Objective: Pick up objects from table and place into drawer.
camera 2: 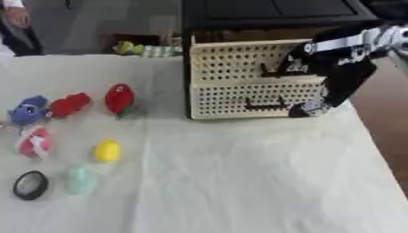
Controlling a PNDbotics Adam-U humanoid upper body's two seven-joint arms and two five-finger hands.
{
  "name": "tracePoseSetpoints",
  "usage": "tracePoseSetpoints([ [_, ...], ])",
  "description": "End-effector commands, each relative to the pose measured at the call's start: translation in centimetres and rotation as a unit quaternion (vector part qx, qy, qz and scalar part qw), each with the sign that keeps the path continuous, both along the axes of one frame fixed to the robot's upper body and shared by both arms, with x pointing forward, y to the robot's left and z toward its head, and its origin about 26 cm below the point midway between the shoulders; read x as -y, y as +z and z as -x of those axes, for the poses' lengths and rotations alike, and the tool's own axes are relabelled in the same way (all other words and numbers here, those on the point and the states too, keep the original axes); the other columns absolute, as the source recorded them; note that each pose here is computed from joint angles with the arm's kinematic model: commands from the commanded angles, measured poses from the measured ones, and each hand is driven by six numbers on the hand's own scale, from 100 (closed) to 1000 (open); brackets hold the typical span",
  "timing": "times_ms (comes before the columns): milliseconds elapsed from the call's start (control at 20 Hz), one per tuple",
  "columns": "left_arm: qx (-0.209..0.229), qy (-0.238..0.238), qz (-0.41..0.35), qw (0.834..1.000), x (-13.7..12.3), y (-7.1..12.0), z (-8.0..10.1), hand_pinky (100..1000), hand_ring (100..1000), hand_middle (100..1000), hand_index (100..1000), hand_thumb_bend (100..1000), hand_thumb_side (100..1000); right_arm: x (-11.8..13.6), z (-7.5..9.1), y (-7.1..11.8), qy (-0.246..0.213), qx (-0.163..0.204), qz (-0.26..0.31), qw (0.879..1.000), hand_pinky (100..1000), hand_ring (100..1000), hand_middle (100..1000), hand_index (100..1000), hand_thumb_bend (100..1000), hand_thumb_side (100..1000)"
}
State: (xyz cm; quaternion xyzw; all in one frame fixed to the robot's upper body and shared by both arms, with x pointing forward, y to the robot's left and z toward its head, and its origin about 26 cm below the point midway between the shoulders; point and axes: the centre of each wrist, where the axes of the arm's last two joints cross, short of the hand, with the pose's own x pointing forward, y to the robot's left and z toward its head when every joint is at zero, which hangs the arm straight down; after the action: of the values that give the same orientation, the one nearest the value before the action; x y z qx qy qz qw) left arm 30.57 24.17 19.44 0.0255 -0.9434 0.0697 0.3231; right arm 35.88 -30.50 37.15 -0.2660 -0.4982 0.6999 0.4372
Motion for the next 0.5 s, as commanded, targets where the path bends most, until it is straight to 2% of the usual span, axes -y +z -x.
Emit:
tracePoseSetpoints([
  [50, 0.015, -0.007, -0.002, 1.000, 0.2, 0.7, 0.2, 488, 567, 650, 781, 100, 961, 0.4, 1.5, 1.5, -0.003, 0.020, 0.010, 1.000, 100, 100, 100, 850, 466, 345],
  [500, 0.015, -0.009, -0.002, 1.000, 0.2, 0.7, 0.2, 489, 569, 651, 782, 100, 960, 0.1, 3.2, 1.4, 0.007, 0.017, 0.016, 1.000, 100, 100, 100, 846, 463, 344],
])
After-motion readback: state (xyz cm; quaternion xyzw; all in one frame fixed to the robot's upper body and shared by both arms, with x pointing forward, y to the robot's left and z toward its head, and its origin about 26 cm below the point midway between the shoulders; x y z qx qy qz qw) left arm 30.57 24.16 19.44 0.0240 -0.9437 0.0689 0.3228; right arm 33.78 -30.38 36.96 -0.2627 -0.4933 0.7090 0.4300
